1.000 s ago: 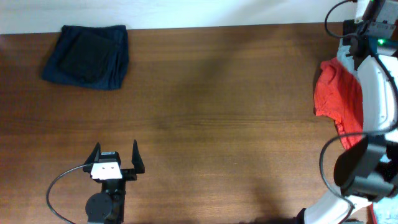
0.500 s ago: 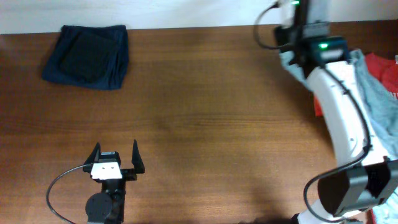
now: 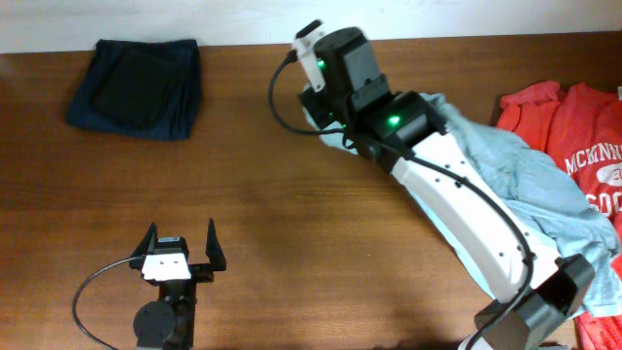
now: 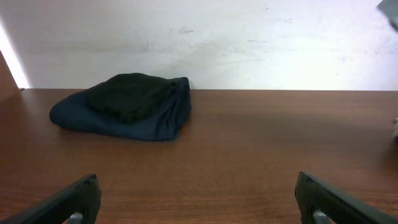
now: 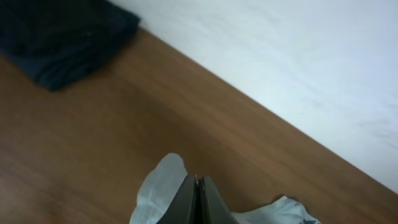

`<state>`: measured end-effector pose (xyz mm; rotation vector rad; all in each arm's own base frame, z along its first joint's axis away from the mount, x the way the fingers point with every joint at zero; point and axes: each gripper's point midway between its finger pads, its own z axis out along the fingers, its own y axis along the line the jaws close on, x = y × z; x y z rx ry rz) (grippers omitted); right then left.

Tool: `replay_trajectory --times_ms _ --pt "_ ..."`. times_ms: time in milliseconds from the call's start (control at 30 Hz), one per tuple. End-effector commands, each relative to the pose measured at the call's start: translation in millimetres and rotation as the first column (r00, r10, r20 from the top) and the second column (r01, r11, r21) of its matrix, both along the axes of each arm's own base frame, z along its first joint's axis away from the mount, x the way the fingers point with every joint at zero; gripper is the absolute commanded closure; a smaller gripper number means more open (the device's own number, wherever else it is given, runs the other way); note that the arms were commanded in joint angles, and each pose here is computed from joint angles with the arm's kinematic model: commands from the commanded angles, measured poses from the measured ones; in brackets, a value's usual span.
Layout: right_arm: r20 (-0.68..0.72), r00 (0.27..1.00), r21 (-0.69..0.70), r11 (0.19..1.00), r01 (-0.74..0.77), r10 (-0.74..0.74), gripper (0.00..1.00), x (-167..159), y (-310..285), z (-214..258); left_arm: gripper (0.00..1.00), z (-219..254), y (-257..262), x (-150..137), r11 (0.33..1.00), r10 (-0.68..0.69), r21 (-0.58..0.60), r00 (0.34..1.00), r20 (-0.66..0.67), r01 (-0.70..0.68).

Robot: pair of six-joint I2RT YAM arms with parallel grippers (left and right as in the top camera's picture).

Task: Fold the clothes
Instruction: 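Lift the light blue shirt with the right gripper and drag it leftward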

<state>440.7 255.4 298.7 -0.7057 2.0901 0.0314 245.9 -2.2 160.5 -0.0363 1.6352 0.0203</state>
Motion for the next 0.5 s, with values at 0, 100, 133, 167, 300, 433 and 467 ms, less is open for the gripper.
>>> replay_trajectory --times_ms 0,100,133,167,300,433,467 --pt "-0.042 0.996 0.064 0.995 -0.074 0.077 0.96 0.2 26.1 -10.6 0.01 -0.7 -0.3 -0.2 1.000 -0.004 0.015 1.000 -0.001 0.004" --pt "-0.092 0.985 0.134 0.982 -0.135 0.148 0.96 -2.0 46.5 -24.5 0.01 -0.6 -0.3 -0.2 1.000 -0.004 0.015 1.000 -0.001 0.004" --pt "-0.110 0.981 0.156 0.978 -0.141 0.159 0.96 -2.1 51.5 -29.3 0.01 -0.6 -0.3 -0.2 1.000 -0.004 0.015 1.000 -0.001 0.004" --pt "-0.118 0.978 0.164 0.975 -0.150 0.170 0.96 -2.3 54.6 -32.5 0.01 -0.6 -0.3 -0.2 1.000 -0.004 0.015 1.000 -0.001 0.004" --pt "-0.131 0.974 0.171 0.972 -0.162 0.185 0.96 -0.8 59.6 -40.0 0.01 -0.6 -0.3 -0.2 1.000 -0.004 0.015 1.000 -0.001 0.004" --pt "-0.132 0.974 0.170 0.972 -0.162 0.185 0.96 -0.9 59.4 -40.3 0.01 -0.6 -0.3 -0.2 1.000 -0.004 0.015 1.000 -0.001 0.004" --pt "-0.133 0.974 0.169 0.972 -0.162 0.185 0.96 -1.1 59.3 -40.6 0.01 -0.6 -0.3 -0.2 1.000 -0.004 0.015 1.000 -0.001 0.004"
